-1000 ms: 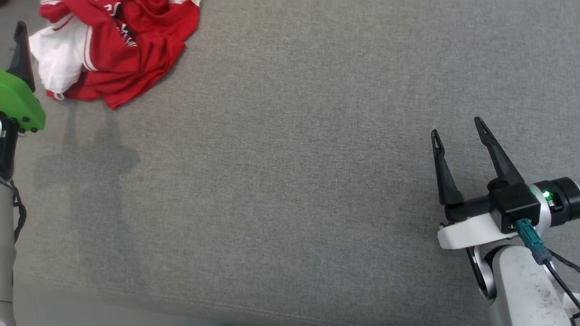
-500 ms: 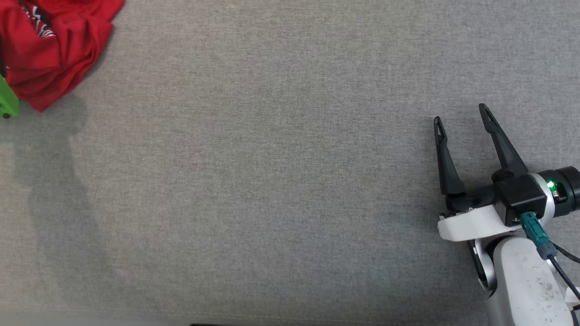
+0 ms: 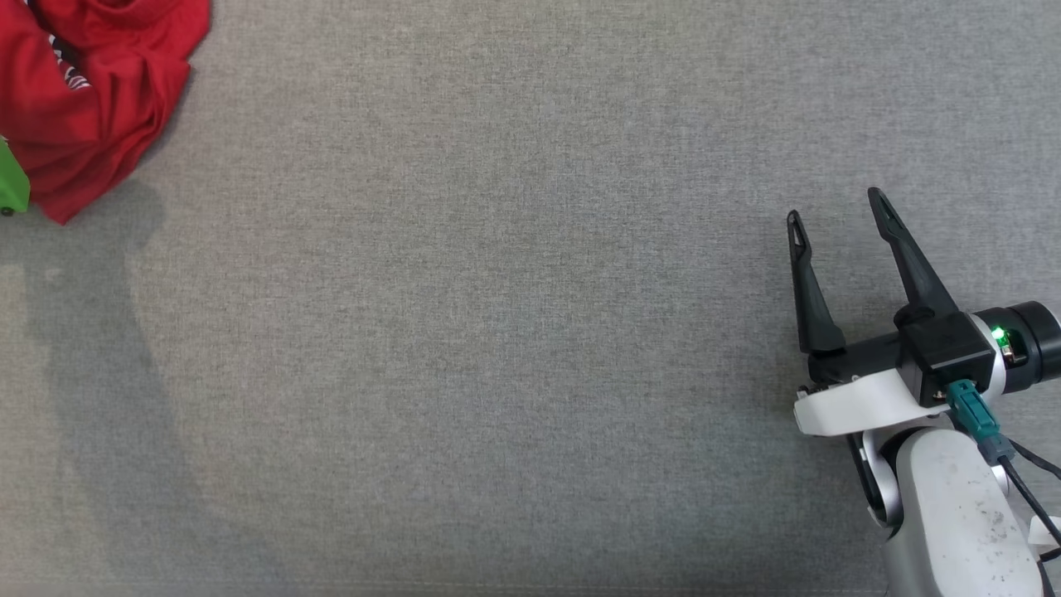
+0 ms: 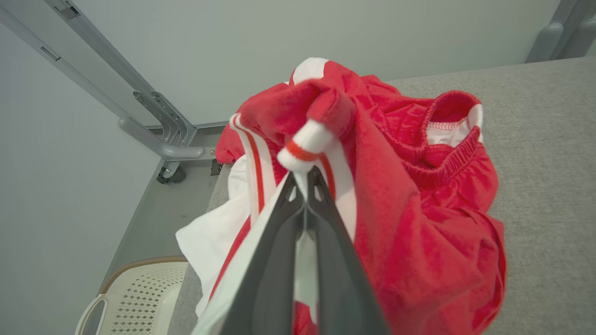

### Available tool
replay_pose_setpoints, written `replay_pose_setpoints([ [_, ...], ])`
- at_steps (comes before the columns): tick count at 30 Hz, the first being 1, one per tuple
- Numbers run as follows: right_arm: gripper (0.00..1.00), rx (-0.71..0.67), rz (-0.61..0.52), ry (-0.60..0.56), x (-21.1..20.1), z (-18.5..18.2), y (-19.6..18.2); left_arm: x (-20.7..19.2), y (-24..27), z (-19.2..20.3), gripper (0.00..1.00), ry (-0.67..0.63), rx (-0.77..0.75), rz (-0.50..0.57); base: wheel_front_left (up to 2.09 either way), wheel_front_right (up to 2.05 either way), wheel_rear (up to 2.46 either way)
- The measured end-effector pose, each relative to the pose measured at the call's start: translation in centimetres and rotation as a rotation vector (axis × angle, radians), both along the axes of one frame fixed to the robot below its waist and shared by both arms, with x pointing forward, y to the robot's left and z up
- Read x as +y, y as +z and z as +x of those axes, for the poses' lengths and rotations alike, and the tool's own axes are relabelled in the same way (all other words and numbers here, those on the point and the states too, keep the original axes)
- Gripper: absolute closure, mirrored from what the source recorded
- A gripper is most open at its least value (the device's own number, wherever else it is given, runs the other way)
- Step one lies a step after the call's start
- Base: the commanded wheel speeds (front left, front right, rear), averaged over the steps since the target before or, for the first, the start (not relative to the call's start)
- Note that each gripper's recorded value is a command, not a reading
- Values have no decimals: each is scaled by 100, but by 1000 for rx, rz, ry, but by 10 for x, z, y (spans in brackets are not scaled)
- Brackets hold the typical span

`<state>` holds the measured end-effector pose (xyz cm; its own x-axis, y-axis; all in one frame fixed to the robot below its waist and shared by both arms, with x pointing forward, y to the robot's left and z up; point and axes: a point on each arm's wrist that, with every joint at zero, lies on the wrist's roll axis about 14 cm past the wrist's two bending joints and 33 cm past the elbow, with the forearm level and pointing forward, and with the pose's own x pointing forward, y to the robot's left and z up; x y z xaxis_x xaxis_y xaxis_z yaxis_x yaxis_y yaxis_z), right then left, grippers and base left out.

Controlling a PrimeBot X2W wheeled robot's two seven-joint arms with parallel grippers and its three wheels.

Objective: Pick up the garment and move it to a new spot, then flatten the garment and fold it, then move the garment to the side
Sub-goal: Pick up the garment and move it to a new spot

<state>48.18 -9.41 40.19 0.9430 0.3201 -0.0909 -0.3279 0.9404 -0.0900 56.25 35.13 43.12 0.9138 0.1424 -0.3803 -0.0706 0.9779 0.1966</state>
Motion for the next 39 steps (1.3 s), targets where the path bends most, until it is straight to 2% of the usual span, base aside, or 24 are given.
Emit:
replay_pose_setpoints([
  [13,0,-58,80,-37,-8,-8,41,-2,68,2,100,-72,-104,78,0,0,0],
  [20,0,-96,129,-89,-25,-22,69,-41,145,11,100,-214,-241,170,0,0,0],
  [25,0,-129,155,-151,-47,-37,89,-89,206,12,100,-329,-366,196,0,0,0],
  [30,0,-161,162,-232,-76,-55,104,-168,266,9,100,-483,-524,156,0,0,0],
  [33,0,-174,161,-292,-97,-69,109,-228,299,0,100,-591,-615,63,0,0,0],
  [39,0,-204,165,-378,-127,-93,121,-322,359,-30,100,-769,-771,-134,0,0,0],
])
